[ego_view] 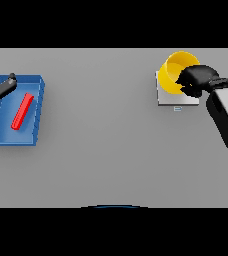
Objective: Pick up the red beaker and tilt it to pour out 1 green nut into yellow bowl. Pick up the yellow bowl and place it on the metallic measuring scale.
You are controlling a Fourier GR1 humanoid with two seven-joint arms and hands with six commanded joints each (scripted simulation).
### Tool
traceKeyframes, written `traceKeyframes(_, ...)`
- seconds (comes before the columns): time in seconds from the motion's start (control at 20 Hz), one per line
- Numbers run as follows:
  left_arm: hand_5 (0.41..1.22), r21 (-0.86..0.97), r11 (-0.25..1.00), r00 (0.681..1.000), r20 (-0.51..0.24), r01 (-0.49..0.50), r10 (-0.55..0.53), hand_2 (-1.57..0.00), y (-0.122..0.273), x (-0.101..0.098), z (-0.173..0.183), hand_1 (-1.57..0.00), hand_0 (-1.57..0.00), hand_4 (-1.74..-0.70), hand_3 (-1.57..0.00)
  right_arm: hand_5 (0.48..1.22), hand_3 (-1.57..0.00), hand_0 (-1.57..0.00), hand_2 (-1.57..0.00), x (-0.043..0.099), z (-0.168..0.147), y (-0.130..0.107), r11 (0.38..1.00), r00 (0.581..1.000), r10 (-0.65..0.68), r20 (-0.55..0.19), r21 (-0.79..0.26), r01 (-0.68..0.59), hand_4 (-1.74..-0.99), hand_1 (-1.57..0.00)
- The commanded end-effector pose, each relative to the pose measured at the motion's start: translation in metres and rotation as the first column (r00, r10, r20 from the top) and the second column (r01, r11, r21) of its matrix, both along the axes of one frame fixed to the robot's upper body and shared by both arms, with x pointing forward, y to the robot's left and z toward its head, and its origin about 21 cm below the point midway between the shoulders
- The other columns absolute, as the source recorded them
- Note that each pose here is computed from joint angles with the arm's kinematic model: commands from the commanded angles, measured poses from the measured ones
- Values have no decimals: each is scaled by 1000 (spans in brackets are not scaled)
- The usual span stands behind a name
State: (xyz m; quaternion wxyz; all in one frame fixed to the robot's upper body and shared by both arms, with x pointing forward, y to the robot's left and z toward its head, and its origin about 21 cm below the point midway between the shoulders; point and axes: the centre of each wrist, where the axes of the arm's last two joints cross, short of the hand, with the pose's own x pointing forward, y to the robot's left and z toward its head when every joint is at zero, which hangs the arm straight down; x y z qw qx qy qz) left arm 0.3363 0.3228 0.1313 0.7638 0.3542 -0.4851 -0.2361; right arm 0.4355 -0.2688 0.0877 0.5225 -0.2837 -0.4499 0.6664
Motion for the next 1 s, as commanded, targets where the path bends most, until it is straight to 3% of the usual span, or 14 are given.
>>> traceKeyframes(0.0, 734, 1, 1000, 1000, -2, 0, 0, 1, -1, 2, 0, 1, 1, -806, 1, 1221, -1481, -1548, -1568, 0, -1, -3, 1000, 1000, 6, -10, 7, -6, -1721, -1420)
traceKeyframes(0.1, 740, -2, 1000, 1000, 1, 8, -8, 1, -1, 2, -1, 1, 1, -811, 1, 1221, -1165, -1536, -1569, 4, -1, 0, 1000, 999, -14, -34, -1, 14, -1728, -1411)
traceKeyframes(0.15, 745, 0, 1000, 1000, 3, 12, -12, 1, -2, 2, -2, 1, 1, -813, 1, 1221, -1022, -1543, -1496, 5, -1, -1, 1000, 999, -20, -45, 11, 20, -1659, -1443)
traceKeyframes(0.2, 745, -3, 1000, 1000, -4, 8, -8, 1, -2, 3, -2, 1, 1, -812, 1, 1134, -907, -1525, -1348, 5, -2, 0, 999, 998, -39, -57, 10, 39, -1596, -1350)
traceKeyframes(0.25, 744, -3, 1000, 1000, -10, 7, -7, 1, -2, 3, 1, 1, 1, -812, 1, 1053, -824, -1219, -1132, 5, -4, -2, 999, 997, -45, -57, 13, 46, -1548, -1083)
traceKeyframes(0.35, 745, -3, 1000, 1000, -15, 4, -4, 1, -1, 3, -1, 1, 1, -812, 1, 928, -711, -780, -810, 5, -2, -4, 999, 997, -39, -68, 13, 40, -1470, -692)
traceKeyframes(0.45, 740, 7, 1000, 1000, -20, 8, -8, 1, -3, 6, -2, 1, 1, -805, 1, 851, -635, -499, -597, 6, -1, -4, 999, 996, -38, -81, 16, 40, -1425, -443)
traceKeyframes(0.55, 739, -5, 1000, 1000, -18, 14, -14, 1, -3, 3, -7, 1, 1, -809, 1, 799, -572, -319, -449, 7, -4, -2, 999, 995, -30, -91, 13, 31, -1397, -283)
traceKeyframes(0.7, 736, -5, 1000, 1000, -10, 2, -2, 1, -2, 4, -7, 1, 1, -812, 1, 755, -475, -163, -288, 9, -5, -3, 1000, 995, -1, -101, -1, 0, -1356, -144)
traceKeyframes(0.95, 734, -11, 1000, 1000, -14, 5, -5, 1, -5, 5, -9, 1, 1, -821, 1, 733, -348, -53, -115, 11, -5, -1, 1000, 993, -2, -116, -23, -1, -1308, -47)
